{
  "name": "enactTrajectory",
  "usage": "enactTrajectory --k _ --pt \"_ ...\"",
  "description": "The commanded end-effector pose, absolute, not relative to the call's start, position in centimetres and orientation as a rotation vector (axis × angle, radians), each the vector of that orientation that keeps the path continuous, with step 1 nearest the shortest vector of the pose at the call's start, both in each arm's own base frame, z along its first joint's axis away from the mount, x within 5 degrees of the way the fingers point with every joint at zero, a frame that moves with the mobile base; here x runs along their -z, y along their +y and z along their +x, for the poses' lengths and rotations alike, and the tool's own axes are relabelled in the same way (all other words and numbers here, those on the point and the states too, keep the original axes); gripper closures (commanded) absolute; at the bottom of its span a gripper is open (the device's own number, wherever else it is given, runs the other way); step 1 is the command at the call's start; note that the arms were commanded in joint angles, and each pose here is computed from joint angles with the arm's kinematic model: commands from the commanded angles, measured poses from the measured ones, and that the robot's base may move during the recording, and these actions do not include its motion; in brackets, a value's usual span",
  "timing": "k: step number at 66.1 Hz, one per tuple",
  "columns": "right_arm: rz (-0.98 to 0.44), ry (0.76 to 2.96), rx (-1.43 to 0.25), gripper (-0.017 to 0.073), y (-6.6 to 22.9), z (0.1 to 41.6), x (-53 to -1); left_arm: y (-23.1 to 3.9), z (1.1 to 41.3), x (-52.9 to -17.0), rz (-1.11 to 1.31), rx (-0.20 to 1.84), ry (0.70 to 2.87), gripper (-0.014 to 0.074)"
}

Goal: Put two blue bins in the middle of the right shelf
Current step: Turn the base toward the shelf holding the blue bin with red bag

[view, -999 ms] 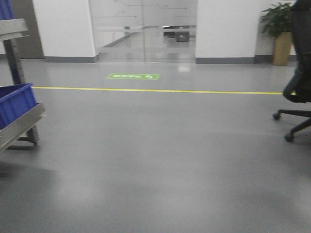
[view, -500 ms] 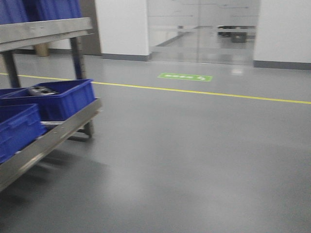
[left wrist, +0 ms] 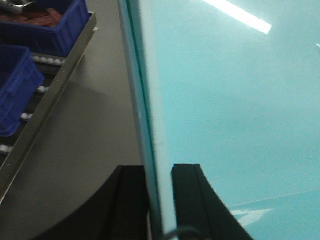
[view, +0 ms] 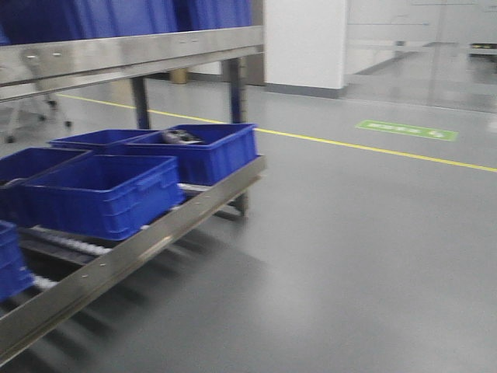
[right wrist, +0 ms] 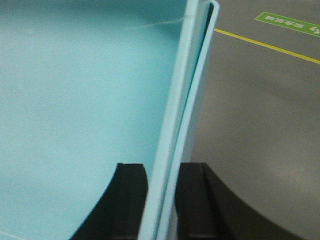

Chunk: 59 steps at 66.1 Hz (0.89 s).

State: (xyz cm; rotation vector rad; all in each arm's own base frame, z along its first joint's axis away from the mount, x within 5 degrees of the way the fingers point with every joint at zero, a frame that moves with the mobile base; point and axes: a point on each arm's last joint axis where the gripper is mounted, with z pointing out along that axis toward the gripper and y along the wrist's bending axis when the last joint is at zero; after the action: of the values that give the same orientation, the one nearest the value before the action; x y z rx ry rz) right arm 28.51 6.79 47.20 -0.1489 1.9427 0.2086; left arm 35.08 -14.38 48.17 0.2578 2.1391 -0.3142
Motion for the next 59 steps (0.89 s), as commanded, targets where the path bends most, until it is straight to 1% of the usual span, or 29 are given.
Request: enactTrajectory --k 1,59 --pt "-0.156 1.815 -0.208 0.0713 6.63 27.93 -49.11 -14.55 34.7 -49.94 0.263 0.351 2.016 0.0704" --pt "-0.156 1.815 -0.208 0.0713 6.63 27.93 -49.11 -14.55 34.7 -49.94 0.263 0.351 2.016 0.0704"
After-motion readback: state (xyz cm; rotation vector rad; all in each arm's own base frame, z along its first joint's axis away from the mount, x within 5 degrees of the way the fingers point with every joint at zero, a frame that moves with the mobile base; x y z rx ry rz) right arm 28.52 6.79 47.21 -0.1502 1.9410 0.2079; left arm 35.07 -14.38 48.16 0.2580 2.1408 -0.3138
